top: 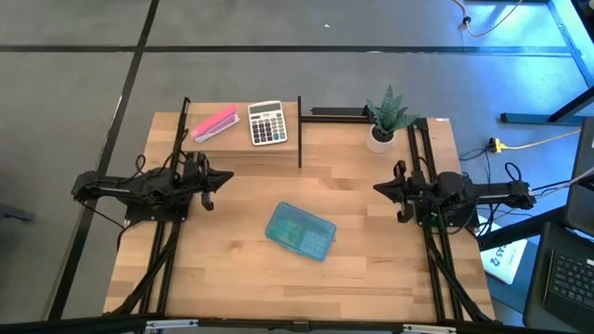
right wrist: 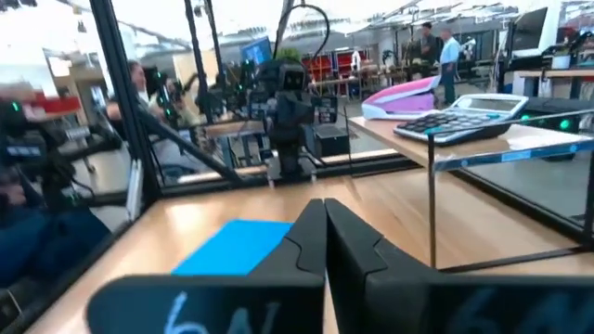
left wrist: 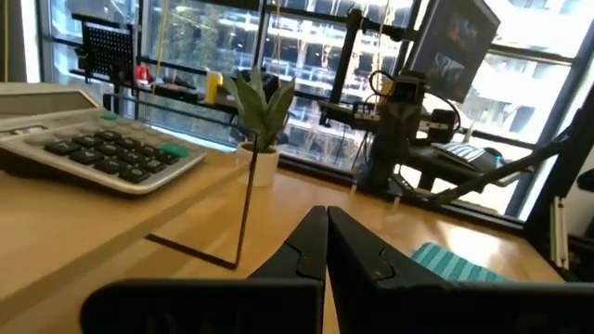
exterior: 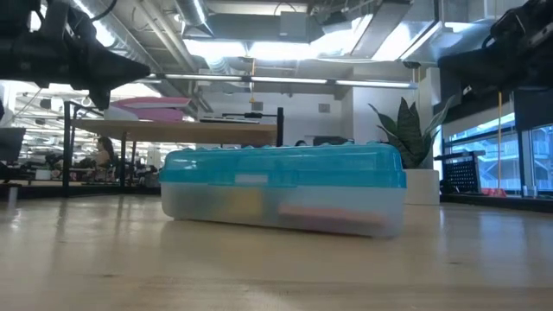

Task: Pack school essentials
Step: Return to Home Position

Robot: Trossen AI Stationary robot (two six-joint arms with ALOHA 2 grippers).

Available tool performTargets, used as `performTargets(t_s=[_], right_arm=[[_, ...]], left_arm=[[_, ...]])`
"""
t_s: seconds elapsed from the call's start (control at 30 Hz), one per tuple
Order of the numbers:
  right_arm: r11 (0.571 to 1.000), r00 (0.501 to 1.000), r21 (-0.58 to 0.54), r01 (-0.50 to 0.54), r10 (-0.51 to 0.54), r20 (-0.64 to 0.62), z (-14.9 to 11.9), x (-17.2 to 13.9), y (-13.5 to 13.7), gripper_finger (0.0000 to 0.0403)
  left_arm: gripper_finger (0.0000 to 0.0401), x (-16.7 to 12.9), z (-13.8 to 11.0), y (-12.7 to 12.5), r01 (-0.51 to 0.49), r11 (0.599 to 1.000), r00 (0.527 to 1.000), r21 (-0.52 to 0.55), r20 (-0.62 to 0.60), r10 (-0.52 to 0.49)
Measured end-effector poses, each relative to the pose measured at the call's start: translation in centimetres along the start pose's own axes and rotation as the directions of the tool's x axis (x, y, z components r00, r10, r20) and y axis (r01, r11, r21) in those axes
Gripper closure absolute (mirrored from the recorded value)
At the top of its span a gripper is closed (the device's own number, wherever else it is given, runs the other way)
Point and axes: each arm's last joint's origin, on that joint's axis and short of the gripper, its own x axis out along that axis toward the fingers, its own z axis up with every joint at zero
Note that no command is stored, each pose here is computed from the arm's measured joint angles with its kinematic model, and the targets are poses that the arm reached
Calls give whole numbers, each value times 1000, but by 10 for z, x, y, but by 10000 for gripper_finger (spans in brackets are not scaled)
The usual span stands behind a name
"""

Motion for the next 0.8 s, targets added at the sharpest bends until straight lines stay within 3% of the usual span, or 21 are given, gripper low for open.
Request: performTargets(t_s=[0.3,0.8], right_arm=[[980,985,-110,168,-172,-20,-3,0,-5,386],[979,984,-110,174,-177,-16,-3,0,-5,379]], left_arm=[[401,0,-1,0,-3,999,1000,-43,-15,3],[401,0,-1,0,-3,999,1000,-43,-15,3]])
